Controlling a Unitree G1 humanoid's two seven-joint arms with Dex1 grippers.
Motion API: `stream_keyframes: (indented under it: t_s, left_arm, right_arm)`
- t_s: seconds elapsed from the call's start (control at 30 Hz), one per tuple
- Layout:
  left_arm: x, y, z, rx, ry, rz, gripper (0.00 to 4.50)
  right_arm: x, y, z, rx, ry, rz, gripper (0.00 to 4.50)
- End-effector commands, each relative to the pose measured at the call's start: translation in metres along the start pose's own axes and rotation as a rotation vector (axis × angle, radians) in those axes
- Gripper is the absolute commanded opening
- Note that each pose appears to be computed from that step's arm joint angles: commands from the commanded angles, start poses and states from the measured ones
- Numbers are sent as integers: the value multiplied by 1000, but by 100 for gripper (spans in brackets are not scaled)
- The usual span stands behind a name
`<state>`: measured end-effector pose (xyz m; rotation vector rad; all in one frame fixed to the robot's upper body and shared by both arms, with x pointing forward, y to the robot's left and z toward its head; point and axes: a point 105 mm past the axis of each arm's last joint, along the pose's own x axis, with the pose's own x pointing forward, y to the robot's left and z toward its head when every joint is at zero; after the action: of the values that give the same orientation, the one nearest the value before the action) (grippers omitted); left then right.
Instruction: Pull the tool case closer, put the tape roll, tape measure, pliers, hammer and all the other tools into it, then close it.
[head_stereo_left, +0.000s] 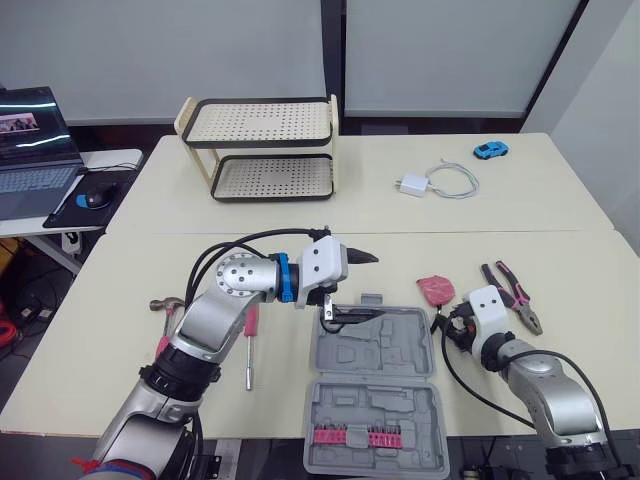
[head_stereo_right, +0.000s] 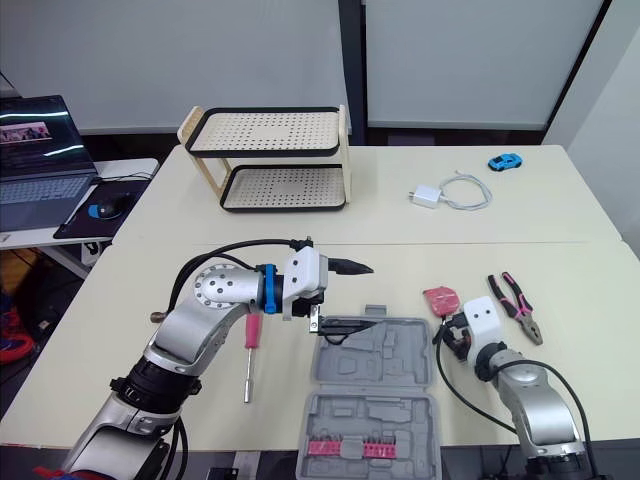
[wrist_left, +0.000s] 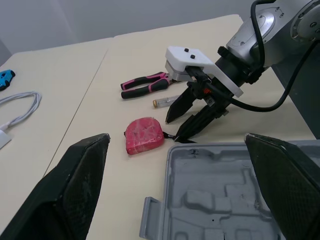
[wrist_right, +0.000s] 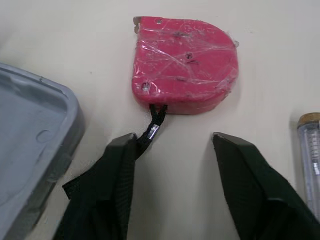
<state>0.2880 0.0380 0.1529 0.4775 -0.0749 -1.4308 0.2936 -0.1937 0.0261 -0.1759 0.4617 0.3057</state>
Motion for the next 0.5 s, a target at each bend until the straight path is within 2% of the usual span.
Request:
stream_keyframes:
  t_s: [0.03,0.13,0.5]
  left_arm:
    - [1,1,11,44,-18,1,450]
    - [0,0,10,44,-11,0,450]
    - [-1,-7,9,21,-13,-31,450]
  right_arm:
    - [2,4,2,-27,-14,8,114]
    - [2,5,0,-31,-8,7,3]
    - [-13,-5,-5,-23,12,-10,3]
